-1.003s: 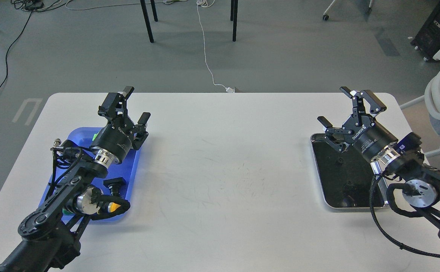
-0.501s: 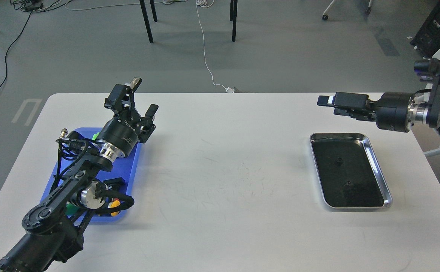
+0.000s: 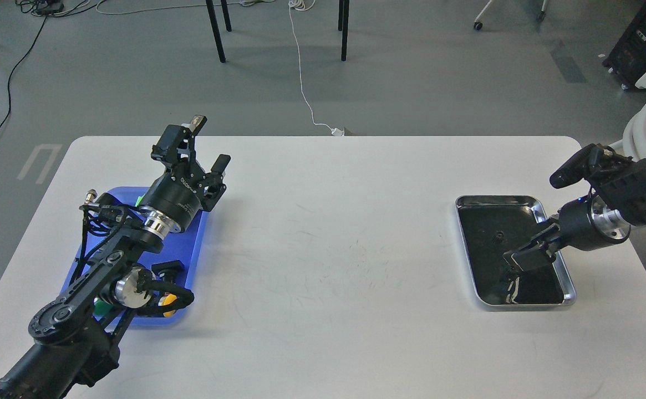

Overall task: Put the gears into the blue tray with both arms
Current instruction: 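Lower the right gripper into the metal tray and grasp the small black part, then carry the black part with the right gripper toward the table center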

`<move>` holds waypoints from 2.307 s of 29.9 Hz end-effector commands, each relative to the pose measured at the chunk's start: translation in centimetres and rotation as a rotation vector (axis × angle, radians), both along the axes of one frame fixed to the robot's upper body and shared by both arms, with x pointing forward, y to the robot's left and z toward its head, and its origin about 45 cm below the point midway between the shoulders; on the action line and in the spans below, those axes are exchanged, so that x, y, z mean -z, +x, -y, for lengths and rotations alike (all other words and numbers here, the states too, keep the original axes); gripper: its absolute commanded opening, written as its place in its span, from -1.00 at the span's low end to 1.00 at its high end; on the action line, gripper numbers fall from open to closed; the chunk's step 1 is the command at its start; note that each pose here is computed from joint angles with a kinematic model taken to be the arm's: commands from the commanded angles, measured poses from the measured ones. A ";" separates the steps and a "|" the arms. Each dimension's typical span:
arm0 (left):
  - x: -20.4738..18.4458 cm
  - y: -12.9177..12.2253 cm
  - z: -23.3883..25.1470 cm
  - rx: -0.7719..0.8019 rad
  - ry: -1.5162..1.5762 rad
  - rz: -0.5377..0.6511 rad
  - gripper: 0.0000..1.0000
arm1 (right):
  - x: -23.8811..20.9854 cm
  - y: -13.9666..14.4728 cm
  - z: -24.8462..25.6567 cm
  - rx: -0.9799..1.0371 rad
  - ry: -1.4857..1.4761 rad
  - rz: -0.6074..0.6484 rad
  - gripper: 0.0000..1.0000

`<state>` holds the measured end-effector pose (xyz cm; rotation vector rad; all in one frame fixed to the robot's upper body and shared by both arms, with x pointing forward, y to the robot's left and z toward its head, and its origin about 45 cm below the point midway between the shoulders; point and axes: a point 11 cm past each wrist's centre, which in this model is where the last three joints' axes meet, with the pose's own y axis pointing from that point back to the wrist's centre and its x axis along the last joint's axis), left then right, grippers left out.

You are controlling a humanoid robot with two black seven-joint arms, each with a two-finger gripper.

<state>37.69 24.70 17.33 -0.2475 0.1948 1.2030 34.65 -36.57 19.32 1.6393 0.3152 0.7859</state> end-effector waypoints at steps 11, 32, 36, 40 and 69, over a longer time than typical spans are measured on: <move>-0.4 0.0 -0.1 -0.004 -0.013 0.007 0.96 | 2.2 1.0 -0.9 -0.028 -0.057 -0.027 0.43; -0.6 0.2 -0.2 -0.006 -0.016 0.012 0.96 | 3.8 0.6 -0.4 -0.019 -0.090 -0.058 0.01; -0.6 0.2 -0.2 -0.004 -0.016 0.013 0.96 | 3.9 0.7 -0.7 -0.023 -0.089 -0.058 -0.01; -0.6 0.2 -0.3 -0.005 -0.014 0.012 0.96 | 3.9 0.7 -0.7 -0.022 -0.091 -0.058 -0.04; -1.5 0.3 -0.6 0.003 0.000 0.034 0.96 | -0.4 3.0 -2.9 -0.071 -0.049 0.031 -0.76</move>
